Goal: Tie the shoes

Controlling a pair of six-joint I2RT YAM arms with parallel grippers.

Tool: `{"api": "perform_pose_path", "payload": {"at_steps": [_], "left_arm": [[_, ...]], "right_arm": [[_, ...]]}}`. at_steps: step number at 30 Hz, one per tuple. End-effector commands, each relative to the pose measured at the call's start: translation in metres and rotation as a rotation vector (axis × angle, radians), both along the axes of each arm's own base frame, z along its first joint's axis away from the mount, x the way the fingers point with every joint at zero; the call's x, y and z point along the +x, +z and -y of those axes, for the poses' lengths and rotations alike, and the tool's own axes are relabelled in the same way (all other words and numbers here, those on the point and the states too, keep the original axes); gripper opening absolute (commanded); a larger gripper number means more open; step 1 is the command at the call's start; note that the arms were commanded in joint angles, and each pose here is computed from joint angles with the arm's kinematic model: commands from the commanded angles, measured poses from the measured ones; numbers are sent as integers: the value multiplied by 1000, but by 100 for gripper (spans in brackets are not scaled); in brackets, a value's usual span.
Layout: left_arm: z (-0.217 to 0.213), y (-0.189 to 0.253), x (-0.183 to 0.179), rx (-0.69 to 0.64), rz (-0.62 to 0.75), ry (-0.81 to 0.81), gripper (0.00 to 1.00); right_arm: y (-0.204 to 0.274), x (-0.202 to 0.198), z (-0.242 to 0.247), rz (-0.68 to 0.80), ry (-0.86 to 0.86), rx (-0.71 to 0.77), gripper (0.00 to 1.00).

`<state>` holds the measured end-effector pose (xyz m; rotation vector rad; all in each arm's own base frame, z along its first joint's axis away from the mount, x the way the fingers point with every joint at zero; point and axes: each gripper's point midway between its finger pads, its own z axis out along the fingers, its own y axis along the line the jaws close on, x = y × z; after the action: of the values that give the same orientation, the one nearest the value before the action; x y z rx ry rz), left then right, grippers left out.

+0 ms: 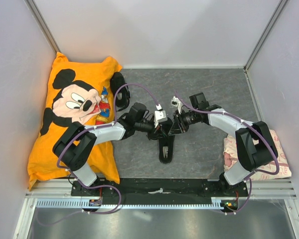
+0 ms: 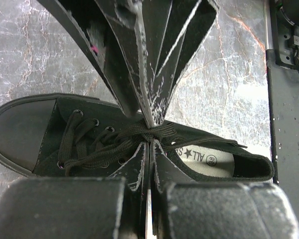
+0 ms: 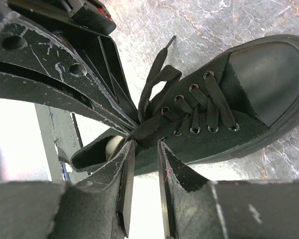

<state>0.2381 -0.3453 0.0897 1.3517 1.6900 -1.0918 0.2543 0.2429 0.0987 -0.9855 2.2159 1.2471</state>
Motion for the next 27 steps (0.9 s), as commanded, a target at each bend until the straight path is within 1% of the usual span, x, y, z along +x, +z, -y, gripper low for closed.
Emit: {"api": "perform_pose_path", "payload": {"at_steps": [1, 4, 8, 14, 16, 19, 20, 23, 26, 27], "left_arm": [[3, 4, -2, -39, 39, -50, 2], [4, 5, -3, -44, 41, -60, 2], [4, 6, -5, -50, 45, -74, 2], [4, 5, -6, -52, 46, -82, 2], [4, 5, -6, -53, 47, -84, 2], [4, 5, -6, -52, 47, -83, 2], [4, 6, -6, -52, 49, -81, 2], [3, 5, -3, -46, 52, -70, 1], [-1, 2, -1, -29, 45, -51, 4], [-3, 4, -1, -26, 47, -45, 10]], "right_arm": [[5, 3, -9, 39, 31, 37, 33], [6, 3, -13, 39, 35, 43, 34], [7, 3, -15, 44, 38, 49, 42], [5, 1, -16, 39, 42, 49, 43], [6, 1, -17, 38, 45, 53, 43], [7, 0, -16, 39, 48, 58, 24], [8, -1, -17, 45, 51, 58, 14], [9, -2, -15, 52, 47, 56, 0], [10, -3, -13, 60, 45, 54, 0], [9, -3, -12, 63, 44, 50, 0]]}}
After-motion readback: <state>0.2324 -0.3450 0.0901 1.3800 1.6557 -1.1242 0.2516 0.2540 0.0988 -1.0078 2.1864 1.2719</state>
